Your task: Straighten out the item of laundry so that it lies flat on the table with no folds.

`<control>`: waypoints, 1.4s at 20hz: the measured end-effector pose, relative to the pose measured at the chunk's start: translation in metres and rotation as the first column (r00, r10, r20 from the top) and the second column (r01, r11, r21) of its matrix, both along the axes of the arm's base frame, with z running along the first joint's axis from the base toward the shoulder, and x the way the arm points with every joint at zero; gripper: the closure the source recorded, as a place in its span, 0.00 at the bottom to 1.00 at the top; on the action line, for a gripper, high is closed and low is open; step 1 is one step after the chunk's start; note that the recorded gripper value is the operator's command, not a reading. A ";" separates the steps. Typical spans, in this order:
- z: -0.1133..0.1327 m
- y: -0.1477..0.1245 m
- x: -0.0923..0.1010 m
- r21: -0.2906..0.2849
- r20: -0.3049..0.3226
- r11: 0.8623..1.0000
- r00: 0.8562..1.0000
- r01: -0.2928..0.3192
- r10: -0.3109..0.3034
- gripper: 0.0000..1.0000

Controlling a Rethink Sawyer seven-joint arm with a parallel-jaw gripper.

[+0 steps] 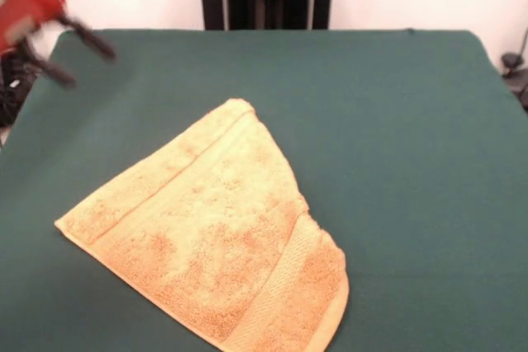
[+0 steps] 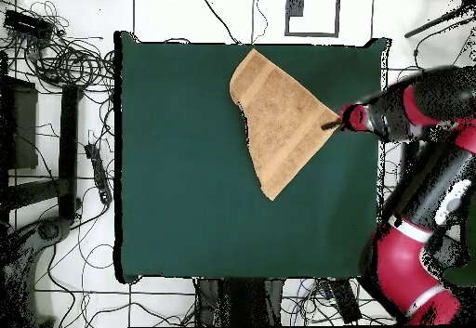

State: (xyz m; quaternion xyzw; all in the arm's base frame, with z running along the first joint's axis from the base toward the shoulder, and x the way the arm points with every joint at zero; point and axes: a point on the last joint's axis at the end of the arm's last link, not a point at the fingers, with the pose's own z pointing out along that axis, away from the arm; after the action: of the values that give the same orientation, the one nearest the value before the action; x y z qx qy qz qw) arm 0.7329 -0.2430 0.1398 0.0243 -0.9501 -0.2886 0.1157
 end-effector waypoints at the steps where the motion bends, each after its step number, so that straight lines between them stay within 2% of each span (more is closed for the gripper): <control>1: 0.008 -0.001 -0.006 -0.006 0.004 1.000 1.000 0.001 -0.001 0.00; 3: 0.031 0.002 -0.022 -0.036 0.008 0.999 1.000 0.005 -0.005 0.00; 5: 0.051 0.021 -0.035 -0.105 0.007 0.994 1.000 0.017 -0.016 0.00; 8: 0.060 0.047 -0.038 -0.171 0.035 0.984 0.998 0.048 -0.043 0.00; 9: 0.063 0.074 -0.038 -0.215 0.074 0.973 0.995 0.086 -0.071 0.00; 11: 0.062 0.090 -0.037 -0.234 0.096 0.966 0.992 0.105 -0.085 0.00; 12: 0.059 0.115 -0.036 -0.256 0.121 0.959 0.988 0.125 -0.096 0.00; 17: 0.044 0.167 -0.034 -0.282 0.145 0.950 0.985 0.133 -0.095 0.00; 21: 0.023 0.202 -0.032 -0.301 0.168 0.946 0.983 0.120 -0.071 0.00; 22: 0.009 0.216 -0.031 -0.309 0.180 0.945 0.982 0.112 -0.057 0.00; 25: -0.004 0.227 -0.031 -0.318 0.187 0.942 0.981 0.105 -0.046 0.00; 26: -0.019 0.237 -0.032 -0.326 0.187 0.941 0.982 0.095 -0.035 0.00; 28: -0.024 0.241 -0.033 -0.331 0.184 0.939 0.982 0.089 -0.029 0.00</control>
State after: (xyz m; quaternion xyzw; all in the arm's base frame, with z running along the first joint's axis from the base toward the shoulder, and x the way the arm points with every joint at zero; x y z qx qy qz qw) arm 0.6998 -0.0023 0.1154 0.0010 -0.9923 -0.1215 0.0247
